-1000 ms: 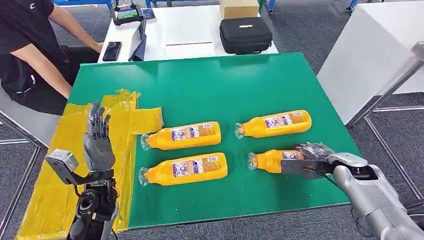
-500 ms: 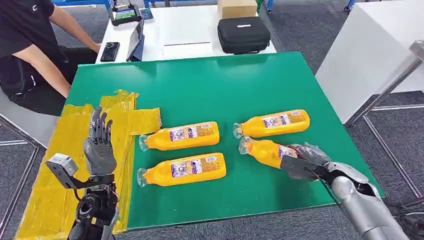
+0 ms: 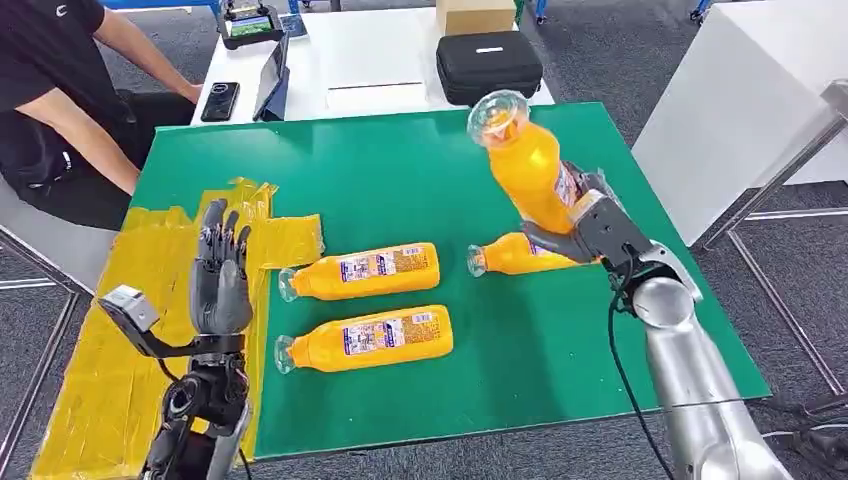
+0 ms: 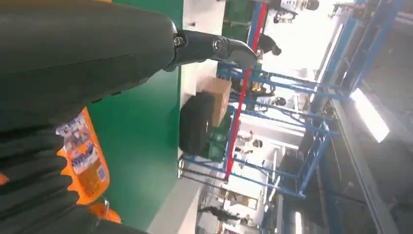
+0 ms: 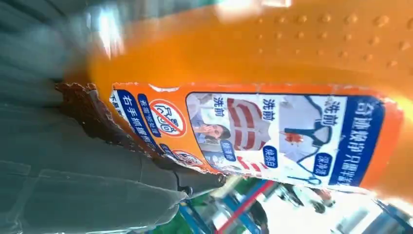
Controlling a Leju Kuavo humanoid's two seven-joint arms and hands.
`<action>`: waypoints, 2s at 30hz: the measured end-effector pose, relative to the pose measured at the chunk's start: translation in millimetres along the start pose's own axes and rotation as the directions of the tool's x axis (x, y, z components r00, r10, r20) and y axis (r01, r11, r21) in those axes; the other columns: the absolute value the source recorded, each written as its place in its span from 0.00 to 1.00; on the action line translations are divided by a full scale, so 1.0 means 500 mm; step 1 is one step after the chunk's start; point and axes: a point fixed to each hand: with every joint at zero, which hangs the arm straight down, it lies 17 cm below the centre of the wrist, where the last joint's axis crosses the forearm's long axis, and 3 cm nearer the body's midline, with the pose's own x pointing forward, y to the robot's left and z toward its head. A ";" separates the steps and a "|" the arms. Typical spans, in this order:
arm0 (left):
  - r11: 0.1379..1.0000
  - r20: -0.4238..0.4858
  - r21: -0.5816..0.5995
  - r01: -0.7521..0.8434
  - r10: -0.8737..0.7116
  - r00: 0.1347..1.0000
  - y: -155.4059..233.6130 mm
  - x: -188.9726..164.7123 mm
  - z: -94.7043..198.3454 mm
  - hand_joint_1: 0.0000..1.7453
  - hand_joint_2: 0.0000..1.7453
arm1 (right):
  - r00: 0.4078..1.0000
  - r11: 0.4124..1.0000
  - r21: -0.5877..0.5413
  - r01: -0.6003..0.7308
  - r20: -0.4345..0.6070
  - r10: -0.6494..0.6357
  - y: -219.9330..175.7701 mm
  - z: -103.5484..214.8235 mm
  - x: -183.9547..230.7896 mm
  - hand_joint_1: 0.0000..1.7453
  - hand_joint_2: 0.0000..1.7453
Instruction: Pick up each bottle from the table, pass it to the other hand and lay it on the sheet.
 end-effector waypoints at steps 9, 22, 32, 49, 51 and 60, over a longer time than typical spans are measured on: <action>0.994 -0.005 -0.056 -0.089 0.089 0.996 -0.074 0.003 -0.051 0.00 1.00 | 0.996 0.996 0.052 -0.069 -0.044 0.072 0.182 -0.159 0.072 1.00 1.00; 0.990 -0.026 -0.077 -0.117 0.115 0.993 -0.097 -0.009 -0.049 0.00 1.00 | 0.994 0.958 0.278 -0.070 -0.065 0.092 0.427 -0.160 0.128 1.00 1.00; 0.987 -0.028 -0.051 -0.153 0.152 0.988 -0.093 -0.002 -0.053 0.00 1.00 | 0.989 0.924 0.358 -0.135 -0.004 0.146 0.547 -0.125 0.190 1.00 1.00; 0.980 -0.084 0.032 -0.196 0.198 0.977 -0.062 -0.018 -0.041 0.00 1.00 | 0.914 0.851 0.336 -0.403 0.203 0.352 0.640 -0.074 0.278 1.00 1.00; 0.976 -0.092 0.042 -0.212 0.215 0.972 -0.059 -0.021 -0.037 0.00 1.00 | 0.898 0.835 0.337 -0.436 0.226 0.378 0.649 -0.067 0.284 1.00 1.00; 0.973 -0.103 0.076 -0.217 0.224 0.969 -0.045 -0.028 -0.013 1.00 1.00 | 0.894 0.808 0.388 -0.445 0.239 0.378 0.698 -0.026 0.289 1.00 1.00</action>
